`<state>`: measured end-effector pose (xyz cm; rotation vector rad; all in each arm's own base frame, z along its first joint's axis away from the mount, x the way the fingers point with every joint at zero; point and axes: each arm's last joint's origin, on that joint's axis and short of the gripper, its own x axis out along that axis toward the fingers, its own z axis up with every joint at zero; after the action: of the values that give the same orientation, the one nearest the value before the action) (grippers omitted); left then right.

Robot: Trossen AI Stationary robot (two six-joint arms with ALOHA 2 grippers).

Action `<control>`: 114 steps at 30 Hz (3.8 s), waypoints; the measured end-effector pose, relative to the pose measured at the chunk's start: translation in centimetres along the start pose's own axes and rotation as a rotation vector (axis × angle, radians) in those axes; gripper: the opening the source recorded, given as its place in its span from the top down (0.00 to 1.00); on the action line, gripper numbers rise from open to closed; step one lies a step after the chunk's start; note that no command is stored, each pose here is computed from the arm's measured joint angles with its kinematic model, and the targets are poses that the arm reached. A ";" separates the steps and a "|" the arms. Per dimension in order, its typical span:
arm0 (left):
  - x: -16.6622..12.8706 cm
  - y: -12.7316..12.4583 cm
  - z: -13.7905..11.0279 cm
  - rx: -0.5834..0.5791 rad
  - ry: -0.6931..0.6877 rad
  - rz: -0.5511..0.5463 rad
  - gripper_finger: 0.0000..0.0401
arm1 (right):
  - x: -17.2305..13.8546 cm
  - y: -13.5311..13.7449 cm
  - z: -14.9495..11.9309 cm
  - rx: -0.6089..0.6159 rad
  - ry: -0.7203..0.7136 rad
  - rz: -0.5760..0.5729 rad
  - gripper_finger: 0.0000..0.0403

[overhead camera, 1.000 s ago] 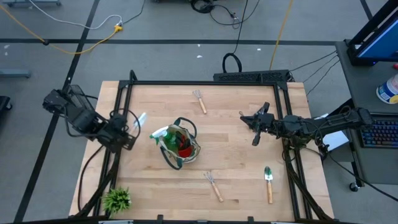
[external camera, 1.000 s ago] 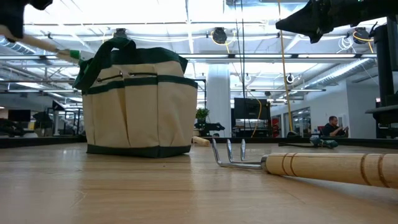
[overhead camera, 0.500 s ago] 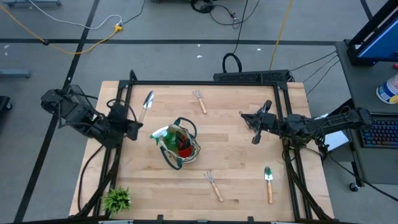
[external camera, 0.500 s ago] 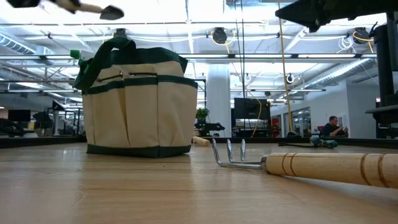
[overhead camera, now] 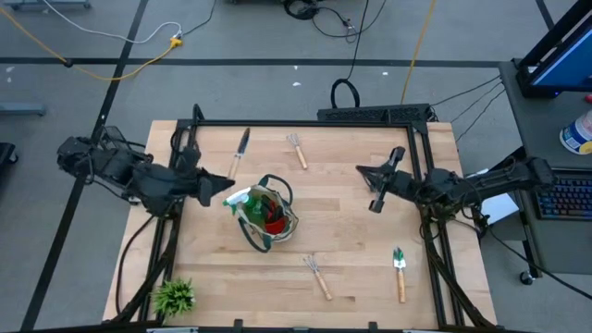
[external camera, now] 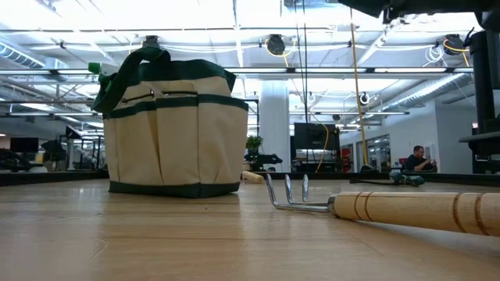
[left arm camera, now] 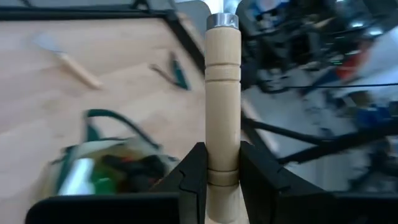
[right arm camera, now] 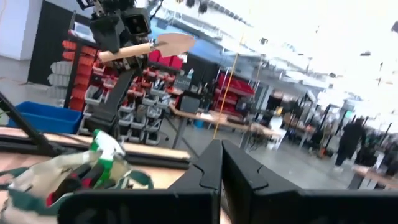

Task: Pick & Place Garden tools in Gardening bag
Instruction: Put the left trowel into the gardening bag

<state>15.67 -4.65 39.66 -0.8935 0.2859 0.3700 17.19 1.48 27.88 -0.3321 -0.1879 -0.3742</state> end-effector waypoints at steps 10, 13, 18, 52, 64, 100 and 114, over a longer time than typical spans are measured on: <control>1.9 -2.2 0.7 -0.116 -0.032 -0.164 0.83 | 1.3 0.8 0.9 -0.164 -0.175 0.047 1.00; 3.4 -2.8 0.6 -0.148 -0.053 -0.174 0.83 | 1.8 0.8 1.5 -0.183 -0.190 0.055 1.00; 6.4 -3.6 0.0 -0.200 -0.056 -0.170 0.83 | 2.9 1.4 2.4 -0.228 -0.190 0.167 1.00; 13.4 -3.2 -0.5 -0.552 0.085 -0.160 0.83 | 8.3 6.6 2.9 -0.812 -0.105 0.325 0.83; 15.5 -3.4 -1.7 -0.624 0.171 -0.175 0.83 | 8.8 7.1 3.1 -0.813 -0.146 0.299 0.56; 18.2 -3.5 -2.9 -0.751 0.224 -0.196 0.83 | 10.8 7.8 -0.2 -0.795 -0.053 0.303 0.68; 18.2 -3.5 -2.8 -0.760 0.196 -0.193 0.83 | 10.7 7.8 -0.4 -0.762 0.013 0.262 0.82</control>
<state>33.31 -5.37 33.33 -1.6968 0.2357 0.2054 30.05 4.71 27.87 -1.0936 0.0218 -0.1739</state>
